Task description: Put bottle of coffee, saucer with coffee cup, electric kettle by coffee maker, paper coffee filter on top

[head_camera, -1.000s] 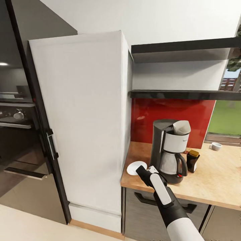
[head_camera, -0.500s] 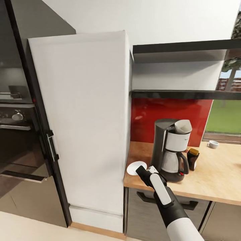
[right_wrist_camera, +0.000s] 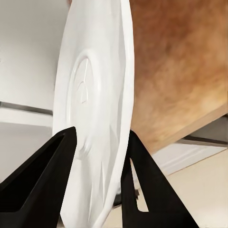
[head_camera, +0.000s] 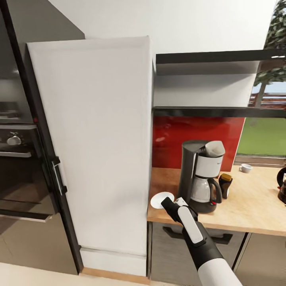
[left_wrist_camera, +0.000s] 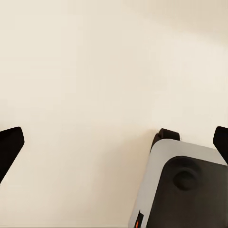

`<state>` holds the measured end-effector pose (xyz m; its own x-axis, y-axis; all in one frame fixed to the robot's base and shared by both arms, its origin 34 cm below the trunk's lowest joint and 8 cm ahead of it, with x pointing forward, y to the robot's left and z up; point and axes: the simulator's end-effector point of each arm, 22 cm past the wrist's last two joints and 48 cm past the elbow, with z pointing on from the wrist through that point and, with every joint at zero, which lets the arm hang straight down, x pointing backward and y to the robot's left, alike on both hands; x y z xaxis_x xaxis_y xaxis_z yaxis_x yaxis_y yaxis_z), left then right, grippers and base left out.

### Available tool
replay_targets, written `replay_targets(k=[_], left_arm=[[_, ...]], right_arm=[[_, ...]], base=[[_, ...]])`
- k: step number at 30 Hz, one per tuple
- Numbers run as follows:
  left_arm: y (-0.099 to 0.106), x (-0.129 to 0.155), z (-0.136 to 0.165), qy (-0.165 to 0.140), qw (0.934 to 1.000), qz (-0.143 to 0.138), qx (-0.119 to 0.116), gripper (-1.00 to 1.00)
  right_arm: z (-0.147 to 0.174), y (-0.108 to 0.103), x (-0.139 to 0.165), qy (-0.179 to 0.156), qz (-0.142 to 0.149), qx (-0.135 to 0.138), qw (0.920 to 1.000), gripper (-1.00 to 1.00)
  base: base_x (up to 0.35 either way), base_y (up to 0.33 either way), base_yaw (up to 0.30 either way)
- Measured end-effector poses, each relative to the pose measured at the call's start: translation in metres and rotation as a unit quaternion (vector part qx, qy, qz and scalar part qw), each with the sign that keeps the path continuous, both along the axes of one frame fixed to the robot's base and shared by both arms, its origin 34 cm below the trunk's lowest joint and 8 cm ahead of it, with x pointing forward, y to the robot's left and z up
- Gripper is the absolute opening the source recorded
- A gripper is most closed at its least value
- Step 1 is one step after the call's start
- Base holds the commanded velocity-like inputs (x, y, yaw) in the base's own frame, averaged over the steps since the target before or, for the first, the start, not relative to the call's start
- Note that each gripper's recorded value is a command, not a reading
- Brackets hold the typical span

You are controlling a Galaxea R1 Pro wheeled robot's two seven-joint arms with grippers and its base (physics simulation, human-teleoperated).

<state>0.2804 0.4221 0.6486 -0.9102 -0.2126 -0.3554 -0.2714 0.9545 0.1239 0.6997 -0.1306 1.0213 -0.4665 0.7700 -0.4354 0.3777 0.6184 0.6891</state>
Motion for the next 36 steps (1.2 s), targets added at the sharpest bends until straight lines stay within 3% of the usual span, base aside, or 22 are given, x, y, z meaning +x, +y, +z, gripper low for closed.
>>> replay_targets(k=[5,16,20,24,36], left_arm=[[0.000,0.000,0.000,0.000,1.0000,0.000,0.000,1.00],[-0.001,-0.001,0.000,0.001,1.0000,-0.001,0.000,1.00],[-0.009,0.000,-0.002,0.001,1.0000,-0.003,-0.006,1.00],[-0.010,0.000,-0.002,0.001,1.0000,-0.004,-0.006,1.00],[-0.010,-0.001,-0.002,0.002,1.0000,-0.006,-0.005,1.00]], right_arm=[[-0.005,0.000,-0.001,0.005,0.000,-0.001,1.0000,-1.00],[-0.006,0.001,-0.002,0.007,0.001,0.000,1.0000,-1.00],[-0.016,0.001,-0.005,0.018,0.001,-0.002,0.9998,-1.00],[-0.053,0.003,-0.018,0.061,0.005,-0.007,0.9981,-1.00],[-0.055,0.001,-0.019,0.063,0.002,-0.008,0.9980,-1.00]], base=[[0.000,0.070,-0.219],[0.070,0.045,-0.013],[0.051,0.036,0.000],[0.002,0.001,0.000],[0.083,0.000,0.000]])
